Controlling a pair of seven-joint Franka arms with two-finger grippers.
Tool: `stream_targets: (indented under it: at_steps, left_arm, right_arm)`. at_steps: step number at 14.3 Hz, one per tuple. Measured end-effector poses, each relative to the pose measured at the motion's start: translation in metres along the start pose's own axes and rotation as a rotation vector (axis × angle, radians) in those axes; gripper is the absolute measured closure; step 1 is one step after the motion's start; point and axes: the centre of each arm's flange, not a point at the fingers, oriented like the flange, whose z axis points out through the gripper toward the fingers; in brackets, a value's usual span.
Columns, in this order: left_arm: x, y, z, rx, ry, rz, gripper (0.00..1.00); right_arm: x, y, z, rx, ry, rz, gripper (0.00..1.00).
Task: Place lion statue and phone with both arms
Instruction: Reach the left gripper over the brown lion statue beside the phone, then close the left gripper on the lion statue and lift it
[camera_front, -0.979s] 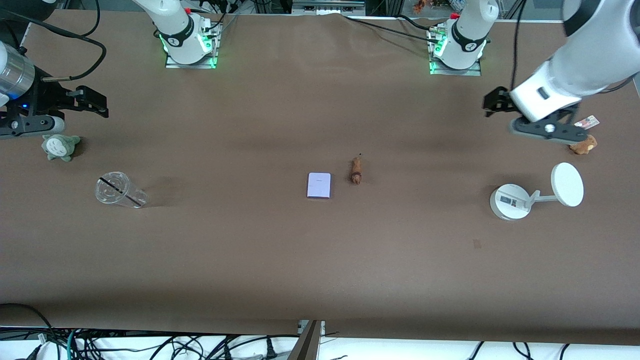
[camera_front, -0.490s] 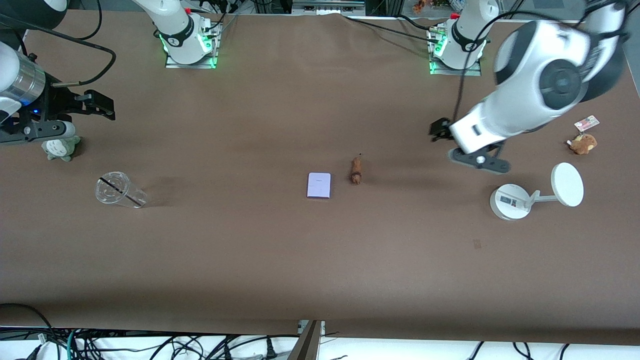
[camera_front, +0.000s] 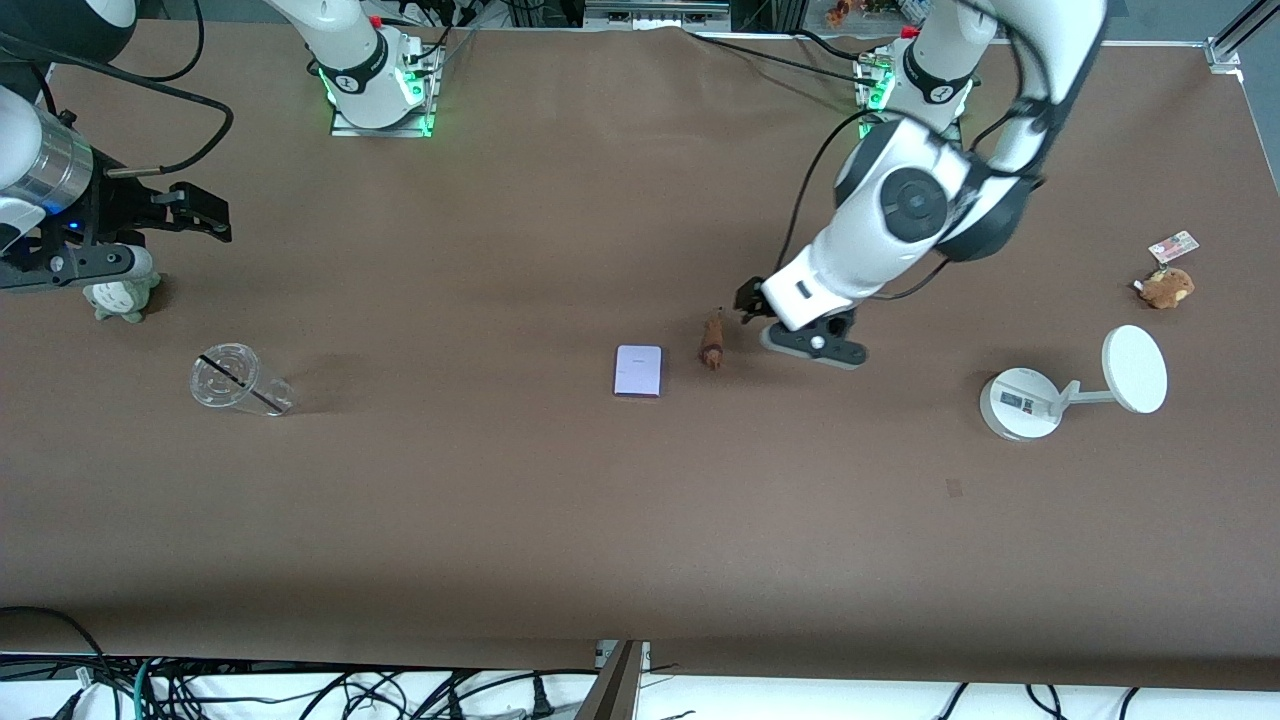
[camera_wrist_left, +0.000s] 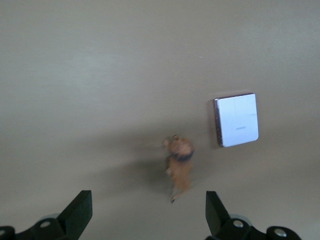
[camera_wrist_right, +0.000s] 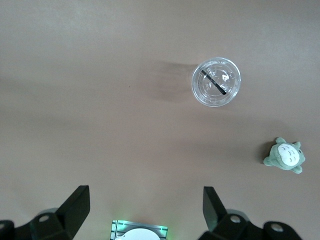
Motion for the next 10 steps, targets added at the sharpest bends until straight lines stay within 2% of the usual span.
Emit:
stream_targets:
  at_steps: [2,4,10]
  left_arm:
    - [-0.004,0.015,0.039,0.000,0.007,-0.009,0.00]
    - [-0.011,0.031,0.067,0.035,0.032,-0.013,0.00]
    - [-0.027,0.052,0.120,0.125,0.081,-0.012,0.00]
  right_arm:
    - [0.001,0.001,0.001,0.000,-0.003,0.002,0.00]
    - [0.001,0.001,0.002,0.001,-0.004,0.003,0.00]
    - [0.001,0.001,0.002,0.001,-0.005,0.004,0.00]
